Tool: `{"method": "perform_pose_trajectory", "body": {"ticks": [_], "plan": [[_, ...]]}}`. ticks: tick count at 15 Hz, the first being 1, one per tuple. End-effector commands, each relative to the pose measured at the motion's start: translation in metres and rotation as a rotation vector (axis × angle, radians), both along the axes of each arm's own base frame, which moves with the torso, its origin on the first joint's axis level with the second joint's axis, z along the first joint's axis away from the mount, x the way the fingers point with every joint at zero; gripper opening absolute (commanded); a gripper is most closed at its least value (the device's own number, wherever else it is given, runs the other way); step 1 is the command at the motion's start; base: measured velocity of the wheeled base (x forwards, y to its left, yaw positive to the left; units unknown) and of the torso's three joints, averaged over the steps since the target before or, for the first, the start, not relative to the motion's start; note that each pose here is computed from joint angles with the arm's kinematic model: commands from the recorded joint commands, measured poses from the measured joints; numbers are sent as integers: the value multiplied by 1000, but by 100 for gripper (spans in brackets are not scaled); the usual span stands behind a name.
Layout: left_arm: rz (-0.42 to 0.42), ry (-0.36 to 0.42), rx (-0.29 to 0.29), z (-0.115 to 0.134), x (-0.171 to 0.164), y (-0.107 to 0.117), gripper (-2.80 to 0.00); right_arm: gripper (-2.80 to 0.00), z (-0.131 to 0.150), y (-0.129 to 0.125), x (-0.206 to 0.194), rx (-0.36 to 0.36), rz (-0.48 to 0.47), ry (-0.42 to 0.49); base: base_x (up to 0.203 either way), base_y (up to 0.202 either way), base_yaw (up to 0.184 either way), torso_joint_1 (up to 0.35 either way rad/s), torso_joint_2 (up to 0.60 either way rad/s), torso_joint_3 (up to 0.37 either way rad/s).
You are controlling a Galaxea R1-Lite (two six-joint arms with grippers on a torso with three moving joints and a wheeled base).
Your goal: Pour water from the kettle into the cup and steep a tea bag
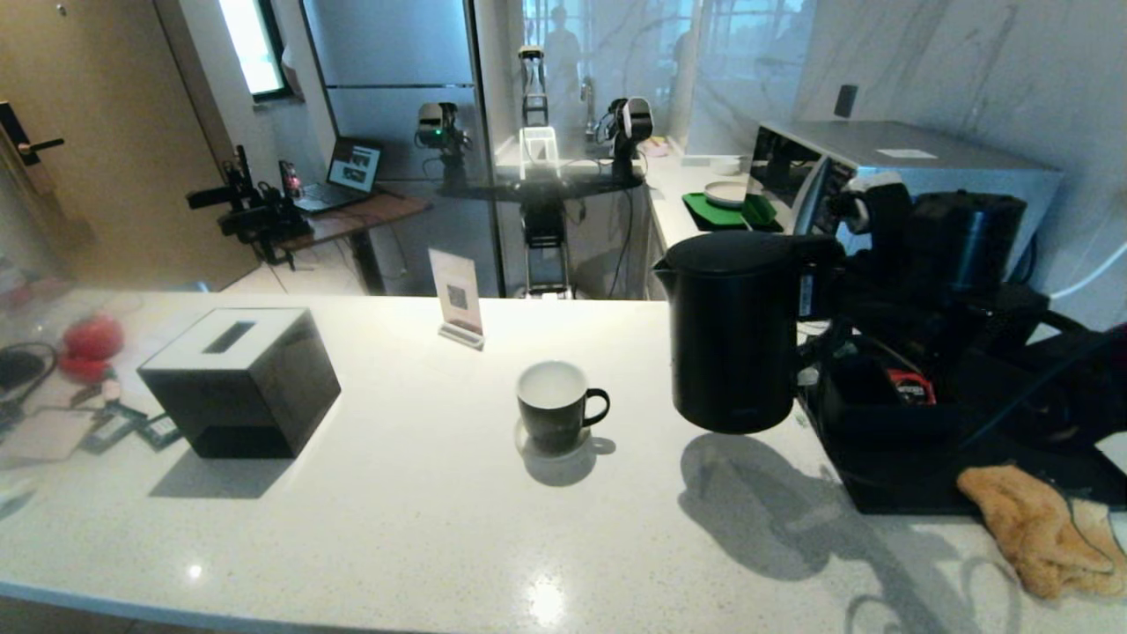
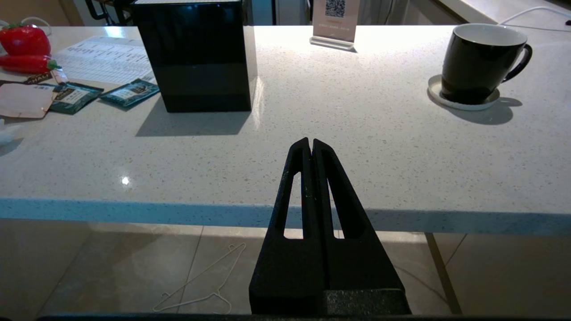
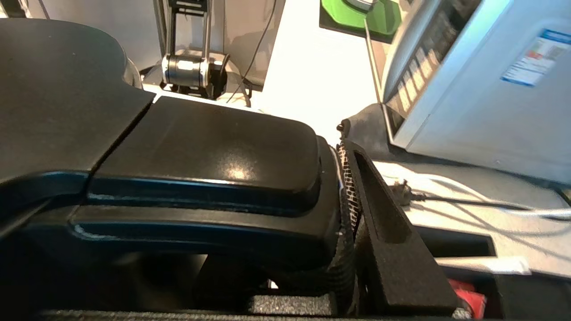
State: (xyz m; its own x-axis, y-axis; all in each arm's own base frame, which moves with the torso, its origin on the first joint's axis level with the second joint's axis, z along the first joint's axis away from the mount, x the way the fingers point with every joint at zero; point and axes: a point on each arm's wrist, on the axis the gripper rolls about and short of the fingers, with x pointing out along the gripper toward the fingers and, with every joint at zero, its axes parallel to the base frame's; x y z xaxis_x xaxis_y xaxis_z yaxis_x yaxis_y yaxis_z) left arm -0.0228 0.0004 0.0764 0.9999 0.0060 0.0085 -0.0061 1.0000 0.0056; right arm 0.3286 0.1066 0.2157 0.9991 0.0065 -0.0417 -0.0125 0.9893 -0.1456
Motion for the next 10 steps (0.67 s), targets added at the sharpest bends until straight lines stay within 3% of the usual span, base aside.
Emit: {"method": "perform_pose_trajectory", "body": {"ticks": [1,10], "plan": [[1,1,0,0,0,0,-280,-280,-7,12,13,-20,15,5,0,0,0,0,0,0],[0,1,0,0,0,0,-280,-280,-11,41,38,-145,64,-25,0,0,0,0,0,0]]}}
